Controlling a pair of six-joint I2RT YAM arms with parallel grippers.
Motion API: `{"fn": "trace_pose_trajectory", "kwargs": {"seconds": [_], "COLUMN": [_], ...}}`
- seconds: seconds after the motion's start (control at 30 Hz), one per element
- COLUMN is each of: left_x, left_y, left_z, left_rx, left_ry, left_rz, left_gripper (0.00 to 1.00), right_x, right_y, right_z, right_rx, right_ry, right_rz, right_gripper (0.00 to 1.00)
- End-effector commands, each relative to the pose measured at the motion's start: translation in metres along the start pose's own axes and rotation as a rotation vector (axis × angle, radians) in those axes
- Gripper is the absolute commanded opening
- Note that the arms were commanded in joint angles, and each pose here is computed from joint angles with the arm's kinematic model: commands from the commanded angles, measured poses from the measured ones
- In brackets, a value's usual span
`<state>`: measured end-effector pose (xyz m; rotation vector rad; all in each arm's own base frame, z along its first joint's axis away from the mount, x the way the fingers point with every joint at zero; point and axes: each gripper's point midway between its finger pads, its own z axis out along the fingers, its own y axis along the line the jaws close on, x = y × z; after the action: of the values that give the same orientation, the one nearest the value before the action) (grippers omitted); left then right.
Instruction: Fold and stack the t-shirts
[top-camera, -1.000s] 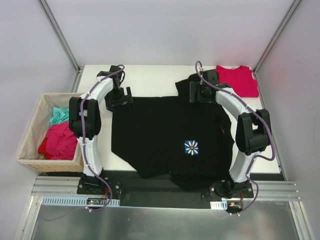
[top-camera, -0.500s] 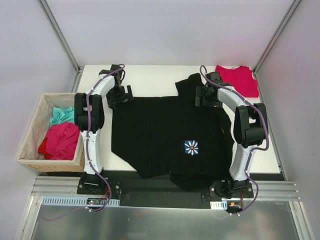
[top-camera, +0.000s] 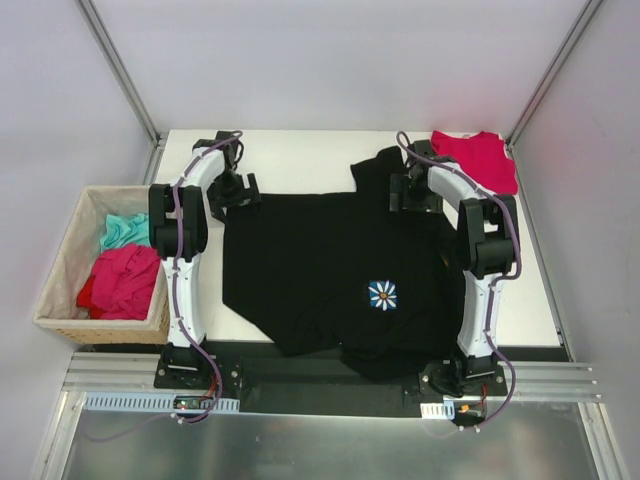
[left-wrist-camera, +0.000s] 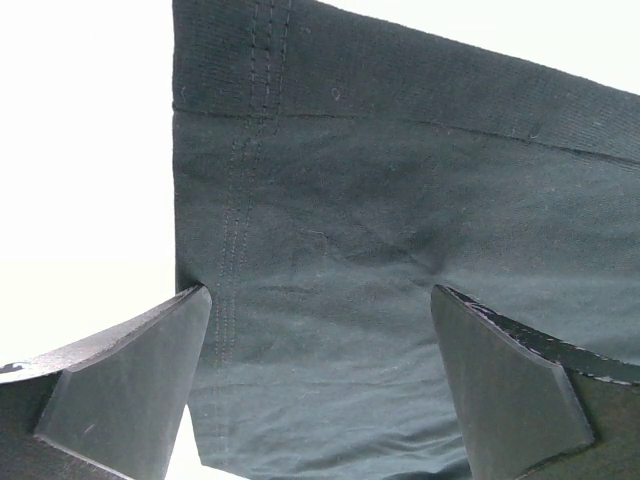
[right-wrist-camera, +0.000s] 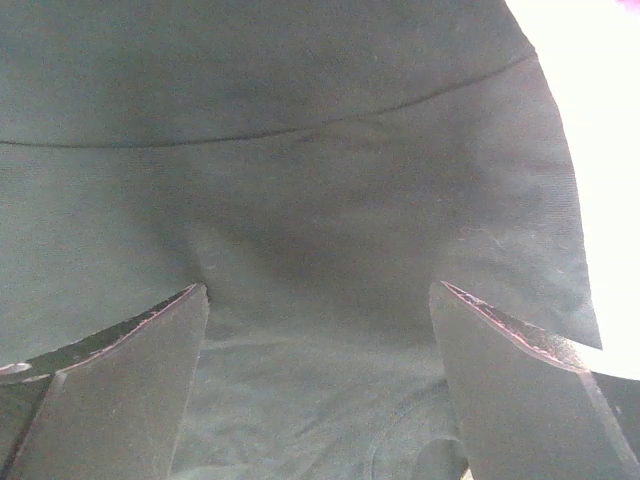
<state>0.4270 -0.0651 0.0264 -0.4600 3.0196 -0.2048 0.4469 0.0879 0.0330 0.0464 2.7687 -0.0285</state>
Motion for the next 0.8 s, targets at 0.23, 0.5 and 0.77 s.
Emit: {"fn": "trace_pose_trajectory", "kwargs": {"seconds": [0.23,0.5,0.77], "left_x": [-0.008,0.002,-0.002], "left_y": [-0.004,0.002,0.004], "left_z": [-0.023,0.003,0.007], "left_rx": [0.020,-0.010,-0.036], "left_ry": [-0.026,0.079,0.090], "left_rz": [0.004,-0.003,0.001], "left_gripper": [0.94,0.94,0.94], "right_x": [0.006,0.008,0.016], "right_y": [-0.011,-0.014,-0.017], "right_z": [-0.003,-0.003,-0.003], "right_rx": [0.064,0.085,0.104], "right_ry": [0.096,0.125,0.163], "right_rz": [0.002,-0.003,-0.017], "right_gripper": [0.97,0.97,0.97]}}
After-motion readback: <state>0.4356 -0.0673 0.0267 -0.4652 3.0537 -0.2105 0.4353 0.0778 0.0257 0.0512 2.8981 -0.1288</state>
